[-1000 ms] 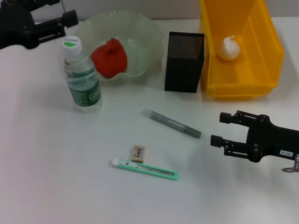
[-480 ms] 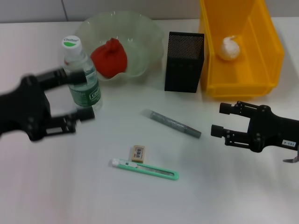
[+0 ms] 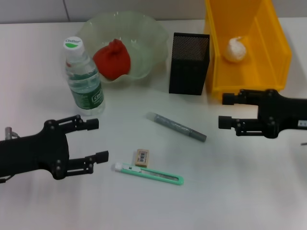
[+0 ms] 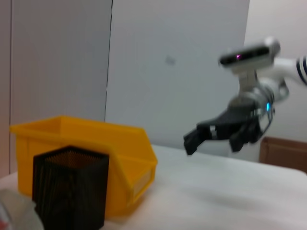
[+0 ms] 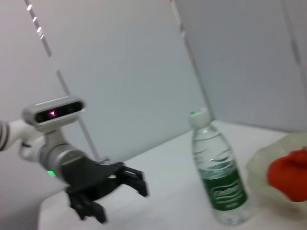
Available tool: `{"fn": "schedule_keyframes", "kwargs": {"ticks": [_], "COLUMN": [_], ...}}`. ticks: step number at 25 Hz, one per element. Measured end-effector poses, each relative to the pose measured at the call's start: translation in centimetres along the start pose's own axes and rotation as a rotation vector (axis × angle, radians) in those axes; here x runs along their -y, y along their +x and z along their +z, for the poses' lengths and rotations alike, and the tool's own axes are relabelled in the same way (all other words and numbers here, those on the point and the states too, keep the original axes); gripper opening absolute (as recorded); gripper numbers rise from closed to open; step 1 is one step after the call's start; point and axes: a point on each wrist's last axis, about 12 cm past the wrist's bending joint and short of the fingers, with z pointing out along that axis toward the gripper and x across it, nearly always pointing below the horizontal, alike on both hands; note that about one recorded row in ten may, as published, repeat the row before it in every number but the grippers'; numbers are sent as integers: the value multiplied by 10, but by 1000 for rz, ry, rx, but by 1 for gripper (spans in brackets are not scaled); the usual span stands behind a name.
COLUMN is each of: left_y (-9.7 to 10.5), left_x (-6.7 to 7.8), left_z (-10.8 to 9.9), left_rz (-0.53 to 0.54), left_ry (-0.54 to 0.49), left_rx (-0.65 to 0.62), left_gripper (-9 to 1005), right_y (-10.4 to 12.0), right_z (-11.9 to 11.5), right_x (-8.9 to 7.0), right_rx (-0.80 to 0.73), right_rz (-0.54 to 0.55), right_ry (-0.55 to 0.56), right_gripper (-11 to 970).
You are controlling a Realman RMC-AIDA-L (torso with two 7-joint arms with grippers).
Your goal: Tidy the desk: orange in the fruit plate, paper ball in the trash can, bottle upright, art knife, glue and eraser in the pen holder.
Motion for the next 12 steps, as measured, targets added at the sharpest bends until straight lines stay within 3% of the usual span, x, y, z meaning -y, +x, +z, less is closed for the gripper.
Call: {"fn": "schedule_keyframes", "kwargs": {"ticks": [3,7,12], "left_y": [2,6,7], "left_x": [0,-2,-3], "left_z": [1,5,5], "left_rz": [3,15,15], "left_ry": [-5,-7,-17], "left_rx": [-13,-45,-54], "left_gripper": [779,779,778], "right_y": [-13,-48,-64], "right_z": [5,40,68], "right_x": [3,15,16], "right_rx": [-57,-303,-402], "right_rz": [-1,-40,-94], "right_ry": [-32,-110,-153], "right_gripper": [751,749,747]}}
